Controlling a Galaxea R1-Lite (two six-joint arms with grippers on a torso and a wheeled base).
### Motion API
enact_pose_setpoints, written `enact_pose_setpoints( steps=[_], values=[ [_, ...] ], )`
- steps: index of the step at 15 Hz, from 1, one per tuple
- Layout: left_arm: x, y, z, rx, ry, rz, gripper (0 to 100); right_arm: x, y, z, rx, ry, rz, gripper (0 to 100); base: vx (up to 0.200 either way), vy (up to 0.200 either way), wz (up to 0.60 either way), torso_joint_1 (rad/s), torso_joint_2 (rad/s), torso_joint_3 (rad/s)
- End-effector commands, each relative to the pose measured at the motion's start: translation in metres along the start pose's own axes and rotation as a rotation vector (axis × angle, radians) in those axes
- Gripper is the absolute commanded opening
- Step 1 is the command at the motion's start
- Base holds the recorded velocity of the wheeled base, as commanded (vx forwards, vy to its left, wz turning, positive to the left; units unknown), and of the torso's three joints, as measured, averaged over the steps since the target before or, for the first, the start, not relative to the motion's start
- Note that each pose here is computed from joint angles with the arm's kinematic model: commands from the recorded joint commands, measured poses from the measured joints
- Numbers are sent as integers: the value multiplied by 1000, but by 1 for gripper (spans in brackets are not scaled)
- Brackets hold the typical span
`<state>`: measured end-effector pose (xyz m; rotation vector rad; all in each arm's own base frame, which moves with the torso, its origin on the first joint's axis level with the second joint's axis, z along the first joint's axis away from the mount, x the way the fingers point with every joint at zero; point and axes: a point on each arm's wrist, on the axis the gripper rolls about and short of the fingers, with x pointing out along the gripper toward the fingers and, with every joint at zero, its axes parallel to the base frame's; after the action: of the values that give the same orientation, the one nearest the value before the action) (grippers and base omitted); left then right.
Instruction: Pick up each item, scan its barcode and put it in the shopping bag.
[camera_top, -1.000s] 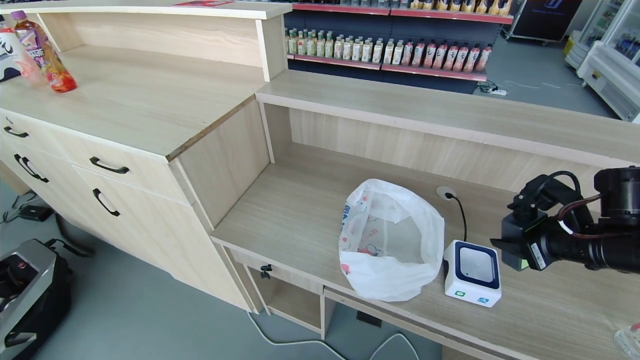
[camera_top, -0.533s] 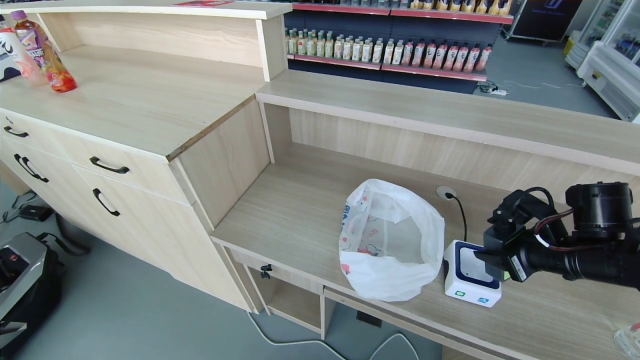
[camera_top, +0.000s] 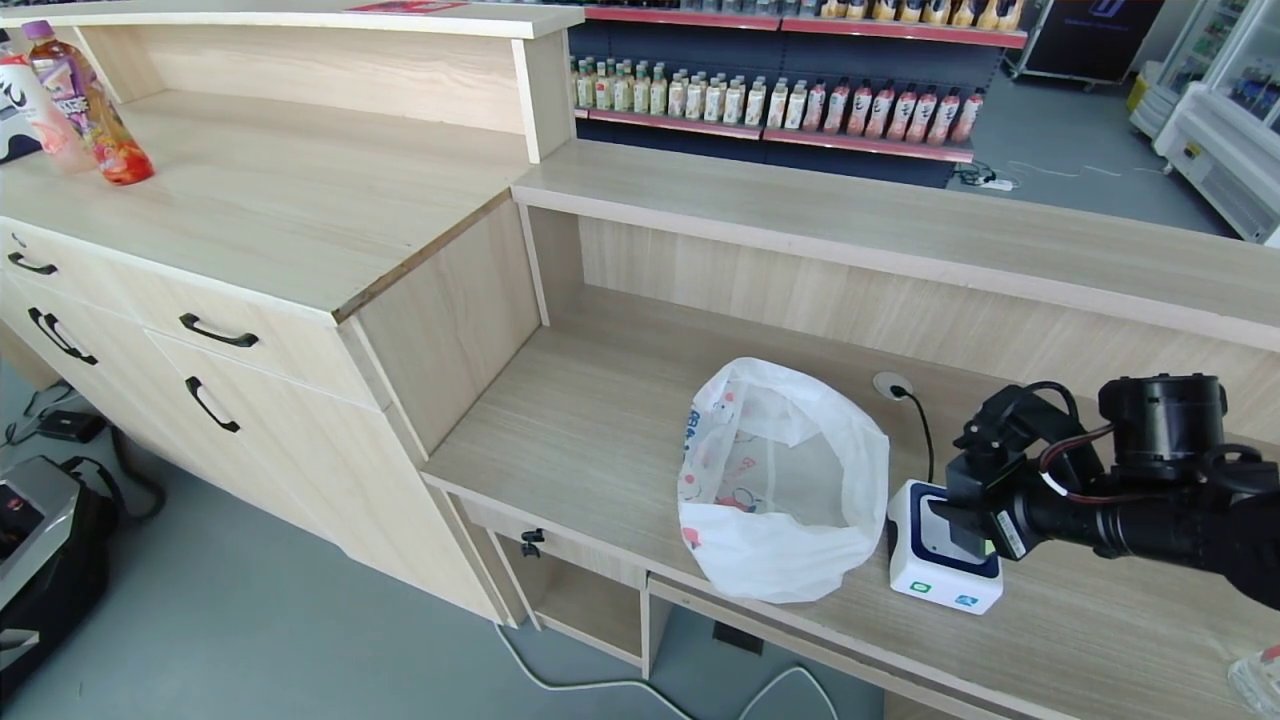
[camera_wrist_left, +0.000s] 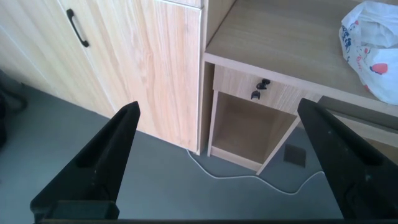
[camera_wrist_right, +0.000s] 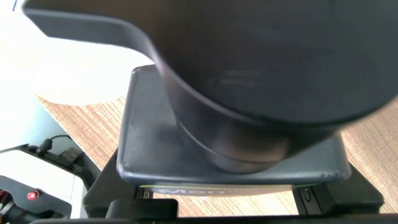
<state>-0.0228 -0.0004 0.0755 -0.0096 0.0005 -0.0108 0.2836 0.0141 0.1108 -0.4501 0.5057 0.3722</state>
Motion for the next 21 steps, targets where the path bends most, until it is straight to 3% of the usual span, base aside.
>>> enact_pose_setpoints(
  steps=[1,21],
  values=[
    [0,0,0,0,0,0,100,7,1,-3,2,11,9,0,0,0,0,0,0,0],
    [0,0,0,-1,0,0,100,31,1,-3,21,-67,34,0,0,0,0,0,0,0]
  ],
)
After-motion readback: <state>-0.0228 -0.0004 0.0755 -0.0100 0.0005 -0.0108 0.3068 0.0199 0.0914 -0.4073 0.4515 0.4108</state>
